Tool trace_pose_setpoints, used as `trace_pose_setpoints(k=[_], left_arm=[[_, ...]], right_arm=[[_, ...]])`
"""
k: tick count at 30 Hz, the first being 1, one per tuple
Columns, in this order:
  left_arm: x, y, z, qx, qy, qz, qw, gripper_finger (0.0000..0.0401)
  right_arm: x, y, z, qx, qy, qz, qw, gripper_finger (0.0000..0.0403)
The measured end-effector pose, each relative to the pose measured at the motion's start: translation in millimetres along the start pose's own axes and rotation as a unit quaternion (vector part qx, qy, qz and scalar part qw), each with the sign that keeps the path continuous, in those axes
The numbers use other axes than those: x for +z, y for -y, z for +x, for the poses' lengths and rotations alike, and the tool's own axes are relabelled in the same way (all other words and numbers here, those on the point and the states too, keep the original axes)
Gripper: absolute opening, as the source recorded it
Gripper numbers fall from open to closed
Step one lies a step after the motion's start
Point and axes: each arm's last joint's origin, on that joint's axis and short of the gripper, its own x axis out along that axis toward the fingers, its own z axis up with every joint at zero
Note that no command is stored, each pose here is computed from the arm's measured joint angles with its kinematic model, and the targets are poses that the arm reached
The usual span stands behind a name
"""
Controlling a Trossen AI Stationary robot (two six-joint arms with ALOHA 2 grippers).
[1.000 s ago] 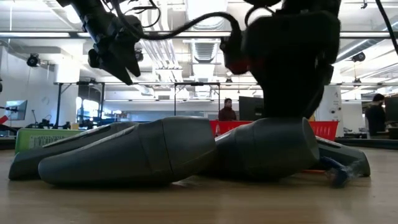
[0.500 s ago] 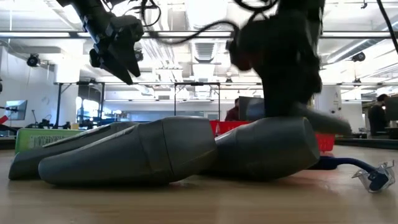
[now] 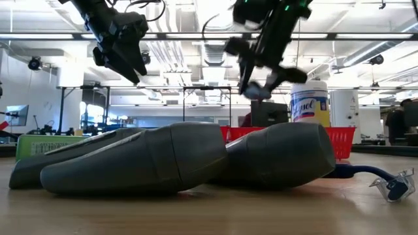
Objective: Pick & Place Travel size toiletries
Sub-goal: Put the gray deodorant into the middle red bin, then put the green shampoo into the blue bin
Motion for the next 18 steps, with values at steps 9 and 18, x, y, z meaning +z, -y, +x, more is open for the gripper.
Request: trace_pose_setpoints(k=[9,18], left_arm=[[-3,-2,-3,0.0,-0.013,0.003,1.0,0.0248],[-15,-5,-2,0.0,-0.086,0.028,0.996,0.0248]], right_arm=[[-6,-2,48,-0.055,-0.015,-0.001,0.998,0.0235],[-1,-2,28,-0.046,0.029,-0.018,0.998,0.0287]])
